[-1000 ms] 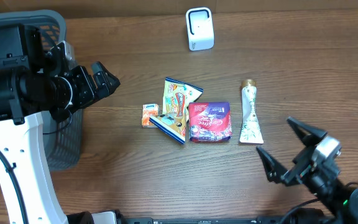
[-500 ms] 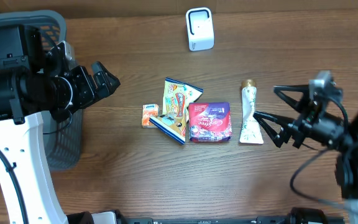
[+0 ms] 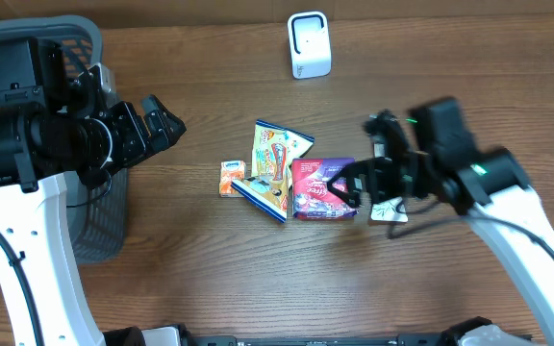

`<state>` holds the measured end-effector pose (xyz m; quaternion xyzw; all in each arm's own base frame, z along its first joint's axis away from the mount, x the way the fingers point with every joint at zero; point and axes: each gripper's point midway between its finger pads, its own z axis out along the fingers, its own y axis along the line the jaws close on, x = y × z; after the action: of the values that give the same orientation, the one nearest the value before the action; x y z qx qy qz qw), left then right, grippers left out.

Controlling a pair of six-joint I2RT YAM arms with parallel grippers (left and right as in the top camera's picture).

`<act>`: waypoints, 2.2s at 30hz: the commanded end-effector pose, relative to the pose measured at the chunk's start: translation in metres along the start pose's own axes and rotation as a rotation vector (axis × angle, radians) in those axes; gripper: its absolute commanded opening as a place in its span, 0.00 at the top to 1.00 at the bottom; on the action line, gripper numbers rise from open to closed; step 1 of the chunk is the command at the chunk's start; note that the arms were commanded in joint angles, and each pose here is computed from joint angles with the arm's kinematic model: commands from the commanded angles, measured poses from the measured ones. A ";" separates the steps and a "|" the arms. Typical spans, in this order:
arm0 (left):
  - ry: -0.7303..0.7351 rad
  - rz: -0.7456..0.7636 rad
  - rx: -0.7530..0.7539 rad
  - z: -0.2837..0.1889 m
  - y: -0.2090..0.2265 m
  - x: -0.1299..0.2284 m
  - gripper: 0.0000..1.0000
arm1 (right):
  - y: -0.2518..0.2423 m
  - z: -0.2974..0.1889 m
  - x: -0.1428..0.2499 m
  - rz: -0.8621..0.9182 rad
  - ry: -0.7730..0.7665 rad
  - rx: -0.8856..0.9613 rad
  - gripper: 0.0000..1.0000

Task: Scan the item barcode
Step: 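Reach the right gripper to the red-and-purple box and grasp it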

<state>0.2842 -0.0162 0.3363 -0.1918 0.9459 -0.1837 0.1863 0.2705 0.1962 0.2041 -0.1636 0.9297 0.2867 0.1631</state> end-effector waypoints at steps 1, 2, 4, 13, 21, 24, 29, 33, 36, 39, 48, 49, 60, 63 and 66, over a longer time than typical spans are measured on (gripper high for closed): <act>0.006 0.008 0.012 0.000 -0.001 0.001 0.00 | -0.008 0.014 -0.026 -0.078 0.010 0.225 0.00; 0.006 0.008 0.012 0.000 -0.001 0.001 0.00 | 0.000 0.026 -0.027 -0.099 0.028 0.208 0.00; 0.005 0.008 0.012 0.000 -0.001 0.001 0.00 | 0.015 0.052 -0.021 -0.142 0.076 0.178 0.00; 0.006 0.008 0.012 0.000 -0.001 0.001 0.00 | -0.009 0.127 0.016 -0.425 0.248 0.589 0.00; 0.006 0.008 0.012 0.000 -0.001 0.001 0.00 | -0.019 0.157 0.042 -0.488 0.348 0.654 0.00; 0.006 0.008 0.012 0.000 -0.001 0.001 0.00 | -0.030 0.165 0.042 -0.498 0.343 0.697 0.00; 0.005 0.008 0.012 0.000 -0.001 0.001 0.00 | -0.036 0.171 0.036 -0.508 0.314 0.733 0.00; 0.006 0.008 0.012 0.000 -0.001 0.001 0.00 | -0.053 0.179 0.047 -0.498 0.354 0.757 0.00; 0.005 0.008 0.012 0.000 -0.001 0.001 0.00 | -0.058 0.178 0.050 -0.497 0.375 0.771 0.05; 0.006 0.008 0.012 0.000 -0.001 0.001 0.00 | -0.060 0.177 0.050 -0.496 0.375 0.779 0.23; 0.005 0.008 0.012 0.000 -0.001 0.001 0.00 | -0.070 0.168 0.051 -0.459 0.400 0.807 0.96; 0.006 0.008 0.012 0.000 -0.001 0.001 0.00 | -0.068 0.166 0.050 -0.451 0.402 0.809 0.96; 0.006 0.008 0.012 0.000 -0.001 0.001 0.00 | -0.002 0.100 -0.011 -0.174 0.430 0.382 0.96; 0.006 0.008 0.012 0.000 -0.001 0.001 0.00 | 0.010 0.070 -0.026 -0.134 0.418 0.199 0.96; 0.006 0.008 0.012 0.000 -0.001 0.001 0.00 | 0.006 0.052 -0.023 -0.146 0.450 0.081 0.96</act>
<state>0.2842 -0.0162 0.3363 -0.1918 0.9459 -0.1837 0.1863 0.3098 0.2245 0.1467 -0.2414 0.9654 0.0951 -0.0244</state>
